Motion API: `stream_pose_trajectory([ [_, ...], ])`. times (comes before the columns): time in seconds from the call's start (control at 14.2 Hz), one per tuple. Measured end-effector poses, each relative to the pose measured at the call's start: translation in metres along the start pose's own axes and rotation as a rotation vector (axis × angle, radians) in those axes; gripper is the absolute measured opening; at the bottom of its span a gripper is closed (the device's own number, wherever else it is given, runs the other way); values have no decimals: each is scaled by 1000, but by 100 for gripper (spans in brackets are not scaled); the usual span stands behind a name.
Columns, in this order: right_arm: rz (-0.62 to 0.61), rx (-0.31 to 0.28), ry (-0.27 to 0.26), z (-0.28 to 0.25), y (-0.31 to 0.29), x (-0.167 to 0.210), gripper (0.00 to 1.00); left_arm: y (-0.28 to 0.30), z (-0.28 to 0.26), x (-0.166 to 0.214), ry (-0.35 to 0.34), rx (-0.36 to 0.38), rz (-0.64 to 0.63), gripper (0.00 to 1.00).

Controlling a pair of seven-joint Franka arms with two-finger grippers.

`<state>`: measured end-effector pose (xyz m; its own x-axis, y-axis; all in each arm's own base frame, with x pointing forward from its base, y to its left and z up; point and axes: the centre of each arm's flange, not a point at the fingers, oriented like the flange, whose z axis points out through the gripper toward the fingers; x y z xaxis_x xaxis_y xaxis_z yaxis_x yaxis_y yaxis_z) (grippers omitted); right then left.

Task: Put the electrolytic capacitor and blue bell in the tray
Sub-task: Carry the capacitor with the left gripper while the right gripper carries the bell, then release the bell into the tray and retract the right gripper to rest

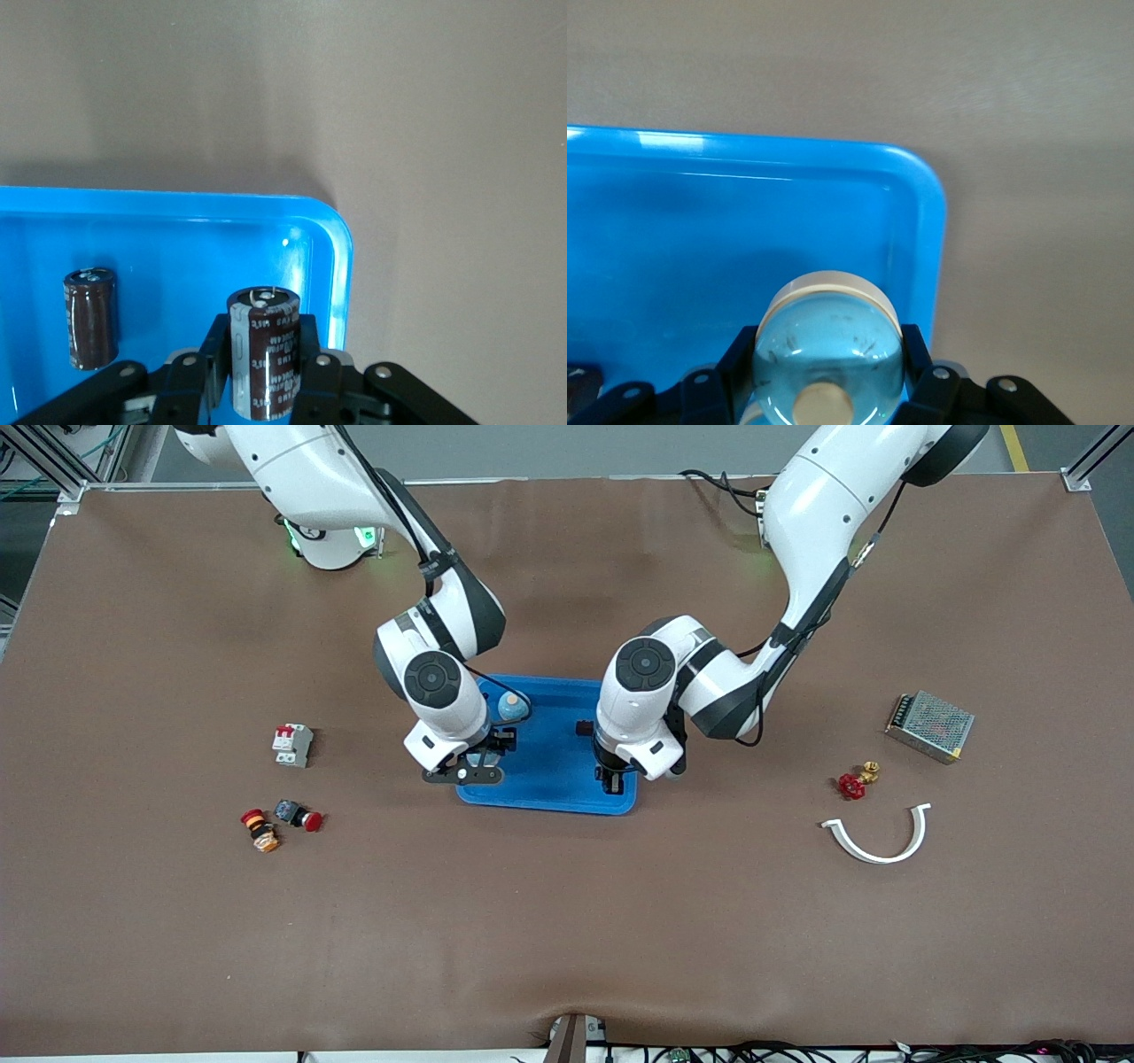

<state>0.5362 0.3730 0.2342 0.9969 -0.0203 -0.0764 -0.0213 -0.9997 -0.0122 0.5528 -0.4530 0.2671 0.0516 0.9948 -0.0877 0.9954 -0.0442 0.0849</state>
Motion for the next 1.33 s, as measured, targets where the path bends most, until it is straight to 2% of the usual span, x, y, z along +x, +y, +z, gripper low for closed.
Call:
stream_pose_trajectory([
  [0.35,21,2,16,44,-28,-17,69,2,8,-1,30,-16,5,34],
  [0.84,29,0,20,49,-29,-18,69,3,36,-7,40,1,-5,34],
  [0.91,30,-2,20,49,-28,-17,74,2,40,-8,46,2,-8,34],
  [1.12,31,-19,-2,43,-27,-17,100,-1,50,-14,70,-11,-12,34],
  [1.33,26,-39,-36,-11,-26,-20,100,-6,62,-26,72,-9,-10,34],
])
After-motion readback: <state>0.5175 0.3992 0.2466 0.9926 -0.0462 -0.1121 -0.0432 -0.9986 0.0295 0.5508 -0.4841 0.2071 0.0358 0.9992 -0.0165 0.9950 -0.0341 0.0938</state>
